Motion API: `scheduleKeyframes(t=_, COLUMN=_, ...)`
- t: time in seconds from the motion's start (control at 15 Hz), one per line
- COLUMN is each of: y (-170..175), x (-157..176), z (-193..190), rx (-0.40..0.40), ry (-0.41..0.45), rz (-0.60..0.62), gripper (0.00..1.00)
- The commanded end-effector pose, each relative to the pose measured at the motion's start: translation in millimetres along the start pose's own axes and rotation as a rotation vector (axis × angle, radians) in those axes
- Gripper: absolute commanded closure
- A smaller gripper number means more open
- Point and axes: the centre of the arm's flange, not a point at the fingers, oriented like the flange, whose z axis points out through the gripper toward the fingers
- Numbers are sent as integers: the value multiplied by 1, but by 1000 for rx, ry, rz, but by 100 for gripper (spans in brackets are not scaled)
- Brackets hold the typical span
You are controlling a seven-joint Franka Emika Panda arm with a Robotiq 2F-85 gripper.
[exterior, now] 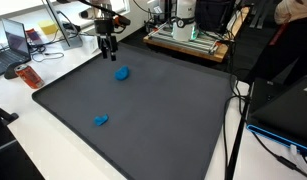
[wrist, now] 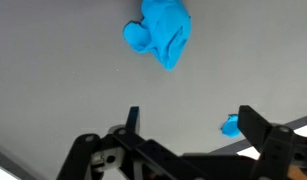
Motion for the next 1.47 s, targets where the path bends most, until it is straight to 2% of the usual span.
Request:
scheduleKeyframes(t=0.0, y=-23, x=4, z=-1, rx=-68, ry=63, rz=98, gripper=0)
scheduleKeyframes(t=0.2, y=-40, x=9, z=3, rx=-126, ry=75, rz=179, gripper=0)
scheduleKeyframes(t=0.73, y=-109, x=-8, z=20, rx=-331, ry=-43, rz=329, gripper=0)
scheduleKeyframes(t=0.93, y=-124, x=-11, z=23, rx=-437, ry=-48, rz=372, gripper=0)
scheduleKeyframes(t=1.2, y=-131, x=-6, z=25, rx=-625, ry=-8, rz=437, gripper=0)
scheduleKeyframes(t=1.27, y=-125, x=-15, z=25, rx=-556, ry=-11, rz=395, gripper=0)
scheduleKeyframes(t=1.4, y=-130, x=-14, z=25, rx=-606, ry=6, rz=401, gripper=0)
